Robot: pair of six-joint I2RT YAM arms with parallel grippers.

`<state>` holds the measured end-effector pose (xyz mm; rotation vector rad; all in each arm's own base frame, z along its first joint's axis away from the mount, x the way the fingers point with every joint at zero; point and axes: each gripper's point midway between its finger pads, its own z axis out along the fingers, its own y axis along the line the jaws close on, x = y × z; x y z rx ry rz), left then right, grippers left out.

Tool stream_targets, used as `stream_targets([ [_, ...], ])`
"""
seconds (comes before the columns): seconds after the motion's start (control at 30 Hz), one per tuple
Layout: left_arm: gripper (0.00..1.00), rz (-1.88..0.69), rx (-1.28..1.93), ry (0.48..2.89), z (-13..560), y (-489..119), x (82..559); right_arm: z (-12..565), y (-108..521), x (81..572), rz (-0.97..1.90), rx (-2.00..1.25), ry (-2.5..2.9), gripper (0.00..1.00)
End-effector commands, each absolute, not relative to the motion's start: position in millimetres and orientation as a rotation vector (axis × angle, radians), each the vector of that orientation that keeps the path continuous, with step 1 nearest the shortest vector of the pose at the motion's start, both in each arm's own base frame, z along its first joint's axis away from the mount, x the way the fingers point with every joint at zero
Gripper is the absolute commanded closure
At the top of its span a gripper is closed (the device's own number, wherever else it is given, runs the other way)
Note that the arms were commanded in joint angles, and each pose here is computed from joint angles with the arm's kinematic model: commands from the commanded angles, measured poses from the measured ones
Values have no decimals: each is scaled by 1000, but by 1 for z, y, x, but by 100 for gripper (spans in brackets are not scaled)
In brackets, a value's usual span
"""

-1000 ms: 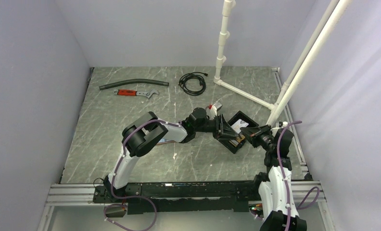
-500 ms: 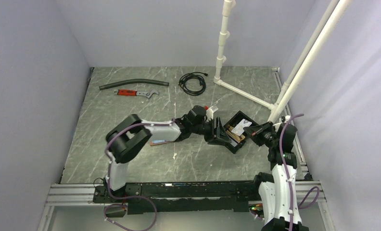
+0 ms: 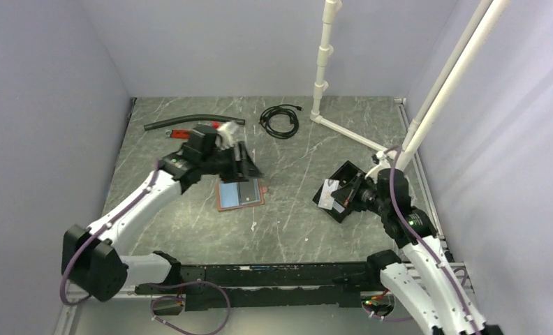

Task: Put the credit cards into the card holder
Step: Pick up the credit card from the storage box.

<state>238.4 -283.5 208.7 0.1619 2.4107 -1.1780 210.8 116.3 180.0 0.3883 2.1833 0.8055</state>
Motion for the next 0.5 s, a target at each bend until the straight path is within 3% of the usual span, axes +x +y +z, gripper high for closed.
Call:
stream_targets([
  [0.0, 34, -855, -108, 2562, 171, -187, 244, 209, 153, 218, 777, 198, 2167, 100],
  [0.13, 39, -931, -348, 2552, 154, -149, 258, 222, 226, 225, 837, -35, 2199, 100],
  [0.2, 46, -991, -418, 2545, 145, -141, 267, 225, 264, 233, 938, -107, 2214, 100],
  [0.47, 67, -1078, -365, 2647, 106, -142, 287, 204, 367, 271, 1314, -246, 2254, 100],
])
